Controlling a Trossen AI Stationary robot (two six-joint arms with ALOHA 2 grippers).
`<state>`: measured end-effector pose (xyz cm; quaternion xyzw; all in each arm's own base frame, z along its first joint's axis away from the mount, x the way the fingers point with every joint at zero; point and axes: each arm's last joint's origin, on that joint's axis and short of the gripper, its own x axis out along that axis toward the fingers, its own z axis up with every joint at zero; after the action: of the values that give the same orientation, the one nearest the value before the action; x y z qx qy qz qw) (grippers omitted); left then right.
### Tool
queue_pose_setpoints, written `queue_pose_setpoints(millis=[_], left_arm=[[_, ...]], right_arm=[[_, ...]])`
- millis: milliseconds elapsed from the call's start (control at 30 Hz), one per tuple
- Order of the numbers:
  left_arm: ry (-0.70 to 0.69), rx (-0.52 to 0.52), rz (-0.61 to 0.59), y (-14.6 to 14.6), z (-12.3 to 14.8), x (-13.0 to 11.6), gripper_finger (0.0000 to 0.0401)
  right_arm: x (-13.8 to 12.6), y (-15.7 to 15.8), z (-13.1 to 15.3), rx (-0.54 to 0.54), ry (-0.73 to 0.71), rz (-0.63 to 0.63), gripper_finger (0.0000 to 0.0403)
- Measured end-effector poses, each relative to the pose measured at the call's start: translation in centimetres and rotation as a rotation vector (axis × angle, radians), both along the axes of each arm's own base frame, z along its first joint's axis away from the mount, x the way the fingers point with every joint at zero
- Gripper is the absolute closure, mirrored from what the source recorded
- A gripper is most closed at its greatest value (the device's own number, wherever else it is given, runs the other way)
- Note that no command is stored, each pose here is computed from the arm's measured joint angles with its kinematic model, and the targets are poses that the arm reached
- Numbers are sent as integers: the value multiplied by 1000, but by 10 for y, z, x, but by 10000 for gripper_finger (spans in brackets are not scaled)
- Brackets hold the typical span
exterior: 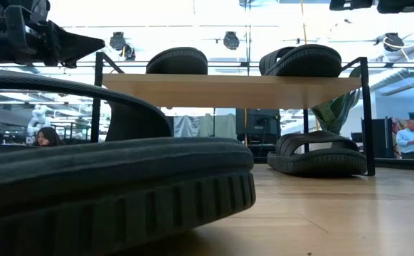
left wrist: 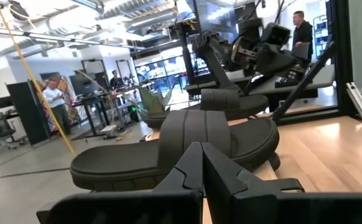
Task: Pick and place slides into the shelf
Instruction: Put the black slide under the shelf
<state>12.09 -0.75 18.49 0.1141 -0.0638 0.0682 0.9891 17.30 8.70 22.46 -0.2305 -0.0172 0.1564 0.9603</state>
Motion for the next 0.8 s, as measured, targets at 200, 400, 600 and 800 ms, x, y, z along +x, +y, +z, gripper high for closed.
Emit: queue_pose_setpoints(millis=[200, 400, 600, 800], left_arm=[[0, -3, 0, 0, 0, 0, 383], [1, -7, -1, 0, 0, 0, 380], [-7, -8, -1, 0, 1, 0, 380], [-14, -56, -8, 0, 1, 0, 380]], right_arm=[[6, 44, 22, -63, 124, -106, 350], [9, 94, 34, -133, 144, -179, 341], [29, 108, -1, -163, 226, -305, 341], [59, 115, -33, -112, 230, -319, 339]])
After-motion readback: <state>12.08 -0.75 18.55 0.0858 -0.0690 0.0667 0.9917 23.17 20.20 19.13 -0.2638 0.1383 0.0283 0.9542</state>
